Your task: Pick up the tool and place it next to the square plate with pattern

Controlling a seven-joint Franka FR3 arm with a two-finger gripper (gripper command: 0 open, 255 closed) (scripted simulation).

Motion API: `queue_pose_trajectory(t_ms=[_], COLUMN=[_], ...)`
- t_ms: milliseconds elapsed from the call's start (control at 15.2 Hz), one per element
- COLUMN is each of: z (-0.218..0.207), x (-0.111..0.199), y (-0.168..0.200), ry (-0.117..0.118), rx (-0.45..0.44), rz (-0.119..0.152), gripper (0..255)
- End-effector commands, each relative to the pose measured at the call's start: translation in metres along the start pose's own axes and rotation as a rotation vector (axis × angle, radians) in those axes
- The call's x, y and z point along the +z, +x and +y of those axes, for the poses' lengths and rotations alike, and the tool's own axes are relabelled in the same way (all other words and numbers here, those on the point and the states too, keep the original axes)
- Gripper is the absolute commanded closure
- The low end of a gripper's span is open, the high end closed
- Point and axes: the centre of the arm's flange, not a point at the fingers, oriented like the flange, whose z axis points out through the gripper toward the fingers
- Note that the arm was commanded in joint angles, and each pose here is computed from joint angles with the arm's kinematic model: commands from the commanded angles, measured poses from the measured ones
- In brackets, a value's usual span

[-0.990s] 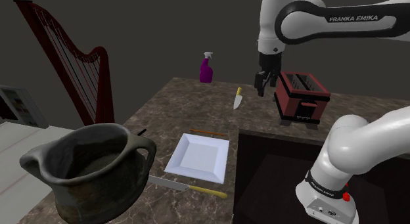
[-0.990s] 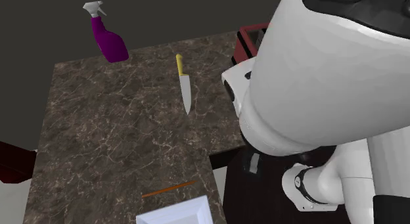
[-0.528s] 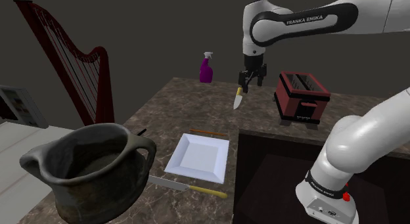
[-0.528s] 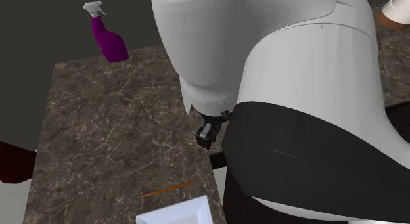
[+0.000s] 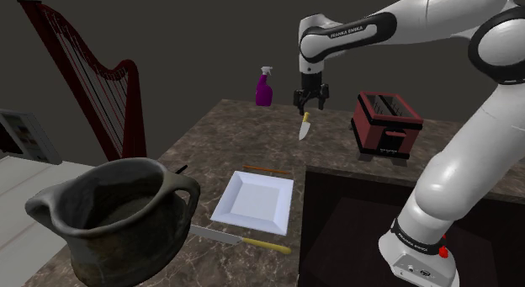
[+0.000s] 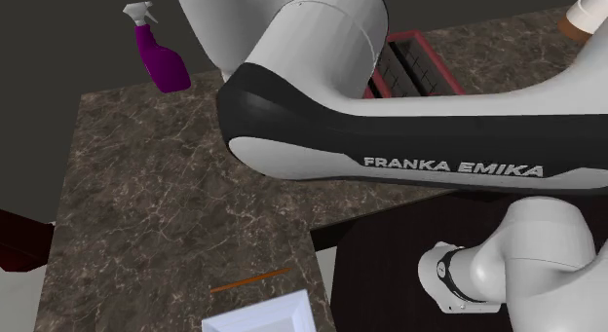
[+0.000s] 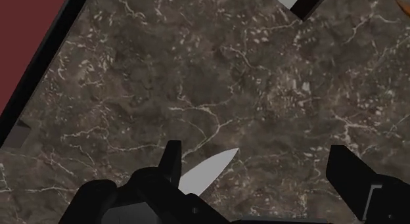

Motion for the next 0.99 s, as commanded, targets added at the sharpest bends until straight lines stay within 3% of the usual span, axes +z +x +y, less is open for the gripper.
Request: queue_pose_trajectory(t_ms=[0, 924], z=[0.009, 0.093], x=[0.011, 0.077], y=[0.027, 0.191], ry=[0.008, 0.069], rx=[0.045, 0.35], rz=[-0.009, -0.078], gripper=[0, 0])
